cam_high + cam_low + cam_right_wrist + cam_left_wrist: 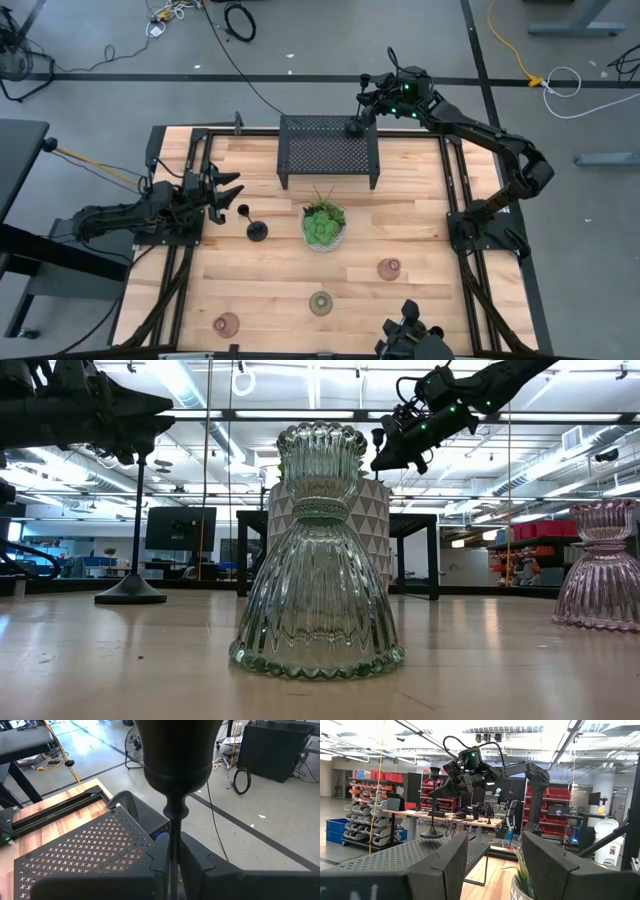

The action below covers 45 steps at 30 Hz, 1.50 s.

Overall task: Pick & Place candle stick holders
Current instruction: Put the top right black candle holder on the shelf, then put the pink glass candle holder on the shelf aligned with the black candle holder

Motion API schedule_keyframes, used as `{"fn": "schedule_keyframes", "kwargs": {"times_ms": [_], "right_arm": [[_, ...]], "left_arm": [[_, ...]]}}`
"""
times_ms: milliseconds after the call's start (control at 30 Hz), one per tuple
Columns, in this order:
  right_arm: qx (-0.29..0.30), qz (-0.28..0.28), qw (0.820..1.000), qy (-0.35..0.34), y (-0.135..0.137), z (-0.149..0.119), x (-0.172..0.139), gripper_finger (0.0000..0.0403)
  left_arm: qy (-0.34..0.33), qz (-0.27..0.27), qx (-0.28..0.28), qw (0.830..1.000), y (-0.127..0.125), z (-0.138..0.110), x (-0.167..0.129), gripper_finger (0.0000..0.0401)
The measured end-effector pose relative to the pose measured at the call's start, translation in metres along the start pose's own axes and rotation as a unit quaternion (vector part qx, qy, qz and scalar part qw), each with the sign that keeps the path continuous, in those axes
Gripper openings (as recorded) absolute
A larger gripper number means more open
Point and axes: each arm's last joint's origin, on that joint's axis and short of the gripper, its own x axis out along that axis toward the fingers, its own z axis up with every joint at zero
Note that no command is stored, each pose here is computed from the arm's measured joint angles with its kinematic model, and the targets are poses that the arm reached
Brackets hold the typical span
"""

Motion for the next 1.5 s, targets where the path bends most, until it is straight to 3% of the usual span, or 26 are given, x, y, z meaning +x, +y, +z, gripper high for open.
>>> {"fn": "schedule_keyframes", "kwargs": {"times_ms": [433, 1500], "right_arm": [[-0.001, 0.000, 1.000, -0.001, 0.0001, 0.0001, 0.0000, 0.0050], [-0.002, 0.001, 1.000, 0.000, 0.0008, -0.0001, 0.0002, 0.0271]], "left_arm": [[0.000, 0.000, 0.000, 1.000, 0.0000, 0.0000, 0.0000, 0.0190], [0.000, 0.000, 0.000, 1.000, 0.0000, 0.0000, 0.0000, 0.0190]]}}
